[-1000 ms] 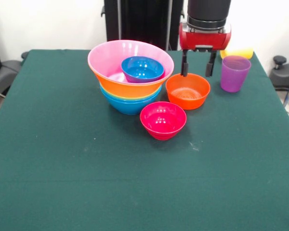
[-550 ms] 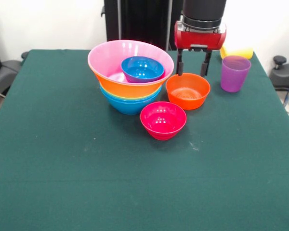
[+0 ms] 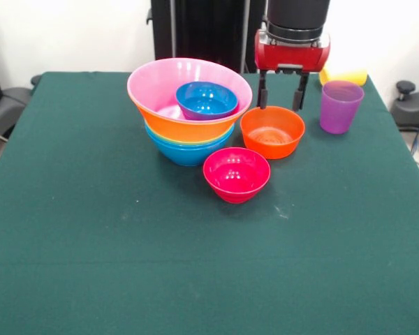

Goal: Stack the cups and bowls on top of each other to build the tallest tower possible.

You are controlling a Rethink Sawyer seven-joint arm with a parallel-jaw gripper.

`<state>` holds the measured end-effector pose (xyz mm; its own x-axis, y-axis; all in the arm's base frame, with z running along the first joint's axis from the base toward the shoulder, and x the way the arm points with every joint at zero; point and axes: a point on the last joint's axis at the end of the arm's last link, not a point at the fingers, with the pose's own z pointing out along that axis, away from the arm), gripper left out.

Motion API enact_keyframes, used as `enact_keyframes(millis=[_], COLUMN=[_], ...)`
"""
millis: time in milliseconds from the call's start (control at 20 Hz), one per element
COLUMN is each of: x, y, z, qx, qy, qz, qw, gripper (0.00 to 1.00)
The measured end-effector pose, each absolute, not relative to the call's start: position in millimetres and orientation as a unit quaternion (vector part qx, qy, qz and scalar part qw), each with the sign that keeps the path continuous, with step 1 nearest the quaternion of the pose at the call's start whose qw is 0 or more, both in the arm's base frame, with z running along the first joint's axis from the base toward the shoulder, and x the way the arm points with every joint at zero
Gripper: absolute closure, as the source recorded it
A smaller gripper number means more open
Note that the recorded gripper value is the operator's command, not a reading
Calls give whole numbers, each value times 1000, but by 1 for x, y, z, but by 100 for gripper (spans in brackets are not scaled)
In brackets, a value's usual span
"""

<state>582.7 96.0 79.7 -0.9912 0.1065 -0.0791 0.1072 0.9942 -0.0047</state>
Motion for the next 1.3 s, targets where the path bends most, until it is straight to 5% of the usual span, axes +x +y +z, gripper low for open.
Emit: enact_keyframes(millis=[1300], x=[557], y=[129], z=[36], qx=[29], qy=[999], qz=[-5], qw=[37], gripper=[0])
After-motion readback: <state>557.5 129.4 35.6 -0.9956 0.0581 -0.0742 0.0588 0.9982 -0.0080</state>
